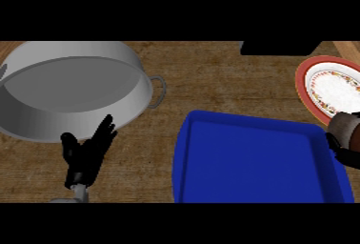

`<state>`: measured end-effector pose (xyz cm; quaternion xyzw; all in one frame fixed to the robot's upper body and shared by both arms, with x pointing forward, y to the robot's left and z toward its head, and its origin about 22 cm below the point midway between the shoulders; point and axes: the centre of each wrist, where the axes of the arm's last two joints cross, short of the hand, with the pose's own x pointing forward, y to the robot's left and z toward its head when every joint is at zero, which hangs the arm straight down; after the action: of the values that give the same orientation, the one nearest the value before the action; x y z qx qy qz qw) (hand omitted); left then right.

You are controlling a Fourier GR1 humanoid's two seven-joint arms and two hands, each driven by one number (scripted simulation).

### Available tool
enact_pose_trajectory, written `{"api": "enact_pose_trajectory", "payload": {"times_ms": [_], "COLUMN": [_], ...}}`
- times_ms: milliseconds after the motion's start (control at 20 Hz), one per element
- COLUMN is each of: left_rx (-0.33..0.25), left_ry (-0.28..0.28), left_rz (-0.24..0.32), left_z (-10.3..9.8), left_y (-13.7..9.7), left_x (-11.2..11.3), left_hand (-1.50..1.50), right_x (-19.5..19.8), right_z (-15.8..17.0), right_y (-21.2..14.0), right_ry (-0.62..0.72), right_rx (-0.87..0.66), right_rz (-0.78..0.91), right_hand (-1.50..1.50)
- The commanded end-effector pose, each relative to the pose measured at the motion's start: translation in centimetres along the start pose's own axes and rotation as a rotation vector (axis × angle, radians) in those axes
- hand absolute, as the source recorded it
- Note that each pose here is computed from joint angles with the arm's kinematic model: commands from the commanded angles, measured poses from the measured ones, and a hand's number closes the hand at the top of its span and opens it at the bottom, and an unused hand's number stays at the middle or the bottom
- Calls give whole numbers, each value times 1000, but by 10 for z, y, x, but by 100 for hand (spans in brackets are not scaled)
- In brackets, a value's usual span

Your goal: Pick the cupcake from the tray and place it in the plate

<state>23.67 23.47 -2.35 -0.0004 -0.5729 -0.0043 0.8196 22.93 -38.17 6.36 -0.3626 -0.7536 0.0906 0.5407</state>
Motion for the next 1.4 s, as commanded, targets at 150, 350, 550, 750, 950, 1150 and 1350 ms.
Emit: {"api": "enact_pose_trajectory", "payload": {"times_ms": [150, 350, 550, 750, 950, 1150, 1350], "left_rx": [-9, -19, -46, -30, -81, -94, -82], "left_ry": [19, 25, 14, 12, -2, 9, -15], "left_rz": [-1, -15, -17, -23, -26, -34, -31], "left_z": [-6, -9, 6, -11, -11, -11, -8], "left_y": [-8, -12, -13, -6, -11, -13, -14], "left_x": [-9, -16, -6, 4, -5, -3, -3], "left_hand": [0, 0, 0, 0, 0, 0, 0], "right_x": [-56, -73, -77, -90, -97, -97, -97], "right_z": [-59, -89, -114, -110, -105, -107, -109], "right_y": [-27, -27, -41, -40, -46, -41, -34], "right_ry": [13, 33, 38, 23, 214, 257, 201], "right_rx": [-169, -166, -173, -187, -12, 140, 154], "right_rz": [42, 45, 48, 53, 256, 230, 94], "right_hand": [150, 150, 150, 150, -150, -150, -150]}}
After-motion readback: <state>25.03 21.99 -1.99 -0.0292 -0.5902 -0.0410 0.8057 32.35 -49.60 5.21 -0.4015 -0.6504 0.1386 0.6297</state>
